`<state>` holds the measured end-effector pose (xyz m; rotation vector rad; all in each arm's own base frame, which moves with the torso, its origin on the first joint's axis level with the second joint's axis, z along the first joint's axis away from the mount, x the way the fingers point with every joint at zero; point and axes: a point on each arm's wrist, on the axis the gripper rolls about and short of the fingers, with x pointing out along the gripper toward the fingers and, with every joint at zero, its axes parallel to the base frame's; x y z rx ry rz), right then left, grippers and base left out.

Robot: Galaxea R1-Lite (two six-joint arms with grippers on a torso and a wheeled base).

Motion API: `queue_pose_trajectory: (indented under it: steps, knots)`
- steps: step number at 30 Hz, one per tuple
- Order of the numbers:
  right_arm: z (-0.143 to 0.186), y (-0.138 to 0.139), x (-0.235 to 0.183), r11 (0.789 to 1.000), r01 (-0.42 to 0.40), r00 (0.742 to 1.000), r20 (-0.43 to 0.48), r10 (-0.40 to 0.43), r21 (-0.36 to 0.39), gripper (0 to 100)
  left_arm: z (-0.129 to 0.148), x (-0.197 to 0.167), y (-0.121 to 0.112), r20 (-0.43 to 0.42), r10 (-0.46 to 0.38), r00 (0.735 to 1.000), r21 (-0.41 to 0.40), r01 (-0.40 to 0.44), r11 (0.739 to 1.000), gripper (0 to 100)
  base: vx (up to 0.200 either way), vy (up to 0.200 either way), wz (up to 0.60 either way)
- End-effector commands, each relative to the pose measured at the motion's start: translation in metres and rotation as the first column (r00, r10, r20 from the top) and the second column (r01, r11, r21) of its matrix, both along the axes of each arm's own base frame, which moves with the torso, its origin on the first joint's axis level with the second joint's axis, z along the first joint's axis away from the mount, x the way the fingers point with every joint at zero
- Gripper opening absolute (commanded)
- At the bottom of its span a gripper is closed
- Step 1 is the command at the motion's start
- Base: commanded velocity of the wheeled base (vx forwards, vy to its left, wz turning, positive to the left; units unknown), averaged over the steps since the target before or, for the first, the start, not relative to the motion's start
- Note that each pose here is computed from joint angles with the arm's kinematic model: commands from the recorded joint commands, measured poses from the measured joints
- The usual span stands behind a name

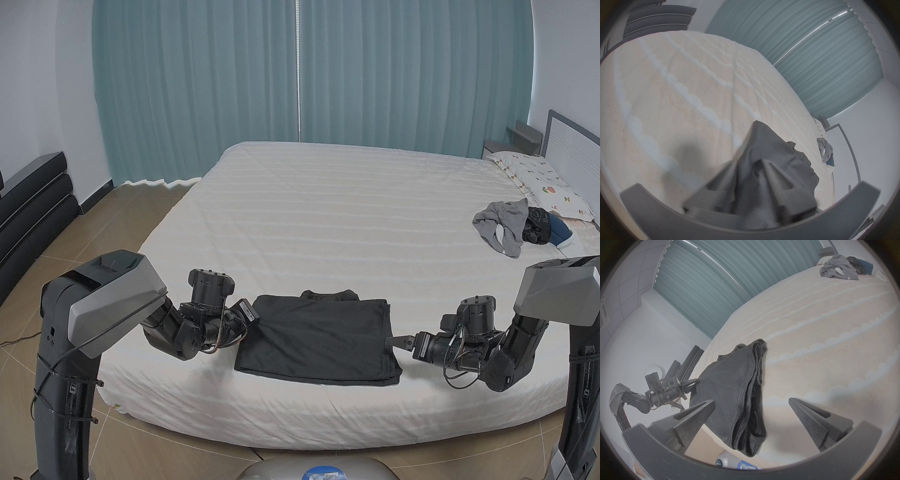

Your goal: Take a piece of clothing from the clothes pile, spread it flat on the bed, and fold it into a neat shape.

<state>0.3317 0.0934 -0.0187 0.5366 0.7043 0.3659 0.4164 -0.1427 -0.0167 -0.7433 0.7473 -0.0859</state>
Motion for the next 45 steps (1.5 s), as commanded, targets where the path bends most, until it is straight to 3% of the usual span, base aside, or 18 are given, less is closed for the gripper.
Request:
queue_pose_trajectory:
  steps: [1, 13, 17, 22, 27, 32, 37, 45]
  knots:
    - [0.0, 0.002, -0.001, 1.0, -0.006, 1.0, 0.0, 0.006, 0.0, 100, 0.001, 0.0, -0.001, 0.001, -0.002, 1.0, -0.001, 0.002, 1.0, 100, 0.0, 0.0, 0.0]
    - [-0.001, 0.008, -0.004, 1.0, -0.028, 1.0, -0.008, 0.028, 0.0, 100, 0.009, -0.003, 0.005, -0.018, 0.057, 0.998, -0.063, -0.058, 0.996, 100, 0.0, 0.0, 0.0]
    - [0.001, 0.01, -0.005, 1.0, -0.031, 1.0, -0.002, 0.031, 0.001, 100, 0.026, -0.016, 0.022, -0.038, 0.114, 0.993, -0.105, -0.117, 0.988, 100, 0.0, 0.0, 0.0]
    - [0.006, 0.009, 0.003, 1.0, -0.002, 0.999, 0.032, 0.002, -0.005, 100, 0.053, -0.025, 0.039, -0.006, 0.152, 0.988, -0.127, -0.151, 0.98, 100, 0.0, 0.0, 0.0]
    - [0.01, 0.014, 0.021, 0.998, 0.058, 0.994, 0.093, -0.056, -0.024, 100, 0.056, -0.033, 0.047, -0.006, 0.177, 0.984, -0.102, -0.176, 0.979, 100, 0.0, 0.0, 0.0]
    - [0.018, 0.016, 0.023, 0.992, 0.12, 0.984, 0.141, -0.112, -0.043, 100, 0.098, -0.048, 0.068, 0.077, 0.247, 0.966, -0.122, -0.237, 0.964, 100, 0.0, 0.0, 0.0]
    - [0.057, 0.001, 0.008, 0.984, 0.178, 0.956, 0.24, -0.167, -0.024, 100, 0.134, -0.075, 0.083, 0.164, 0.244, 0.956, -0.102, -0.23, 0.968, 100, 0.0, 0.0, 0.0]
    - [0.12, -0.015, -0.044, 0.984, 0.175, 0.914, 0.373, -0.159, -0.009, 100, 0.18, -0.127, 0.094, 0.314, 0.25, 0.916, -0.025, -0.255, 0.967, 100, 0.0, 0.0, 0.0]
